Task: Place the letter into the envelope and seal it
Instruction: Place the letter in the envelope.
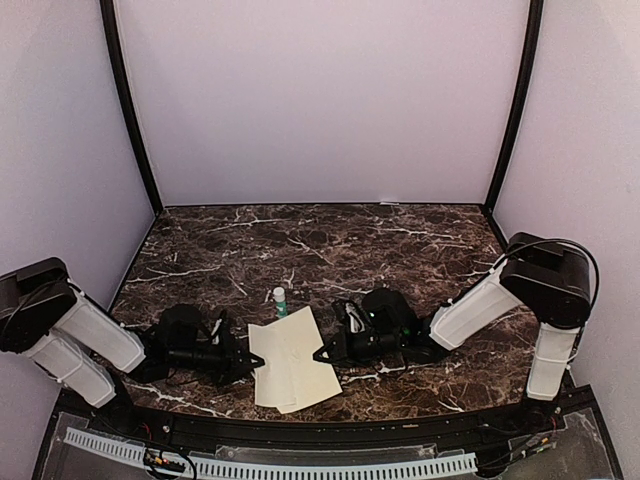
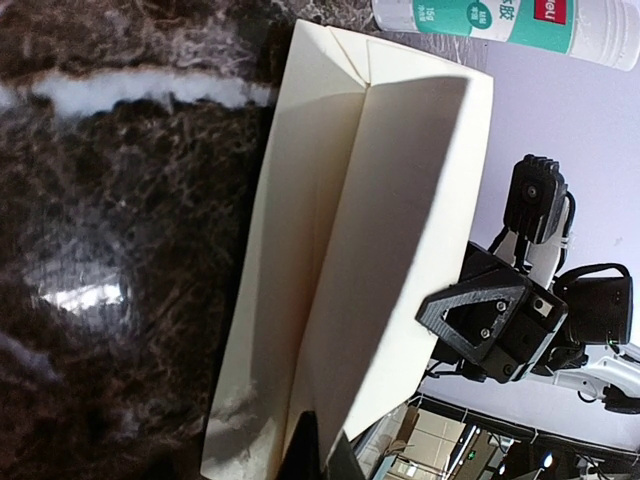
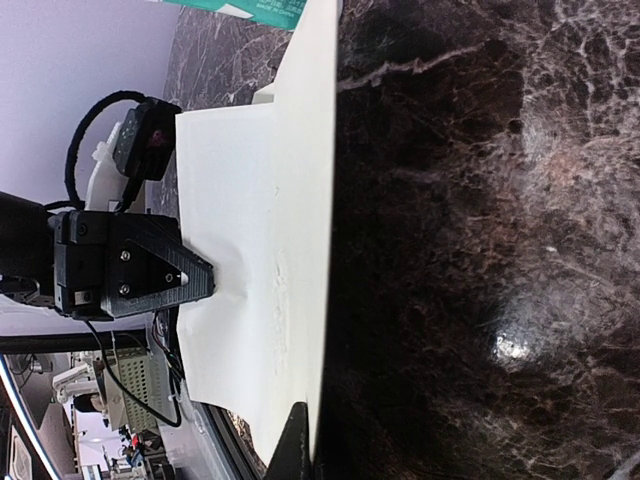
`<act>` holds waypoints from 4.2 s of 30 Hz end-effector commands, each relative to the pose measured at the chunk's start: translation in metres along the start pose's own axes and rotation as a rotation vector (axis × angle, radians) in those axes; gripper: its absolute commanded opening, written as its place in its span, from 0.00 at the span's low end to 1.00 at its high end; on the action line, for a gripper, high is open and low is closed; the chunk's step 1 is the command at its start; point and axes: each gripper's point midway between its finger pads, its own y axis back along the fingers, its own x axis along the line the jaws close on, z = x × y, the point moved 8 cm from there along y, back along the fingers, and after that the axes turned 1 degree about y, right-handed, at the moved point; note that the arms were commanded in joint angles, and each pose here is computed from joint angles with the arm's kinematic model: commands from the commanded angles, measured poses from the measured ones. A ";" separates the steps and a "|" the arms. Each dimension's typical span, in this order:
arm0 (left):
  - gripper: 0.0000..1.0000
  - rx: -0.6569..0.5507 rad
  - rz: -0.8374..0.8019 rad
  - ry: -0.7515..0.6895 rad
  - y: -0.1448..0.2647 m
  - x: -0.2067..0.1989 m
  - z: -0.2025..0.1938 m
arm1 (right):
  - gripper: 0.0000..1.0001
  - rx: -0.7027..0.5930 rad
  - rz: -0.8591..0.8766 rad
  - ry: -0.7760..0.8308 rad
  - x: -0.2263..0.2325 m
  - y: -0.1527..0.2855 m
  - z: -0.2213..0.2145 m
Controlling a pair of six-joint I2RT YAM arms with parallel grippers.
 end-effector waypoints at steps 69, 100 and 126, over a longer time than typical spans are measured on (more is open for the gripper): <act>0.00 -0.047 0.015 -0.060 -0.005 -0.010 0.009 | 0.00 0.096 0.047 -0.034 0.009 0.035 -0.037; 0.23 0.059 0.100 -0.133 -0.006 -0.014 -0.007 | 0.00 0.059 0.035 -0.043 0.010 0.034 -0.035; 0.00 0.086 0.090 -0.082 -0.002 -0.011 -0.028 | 0.00 0.034 0.038 -0.059 0.011 0.037 -0.034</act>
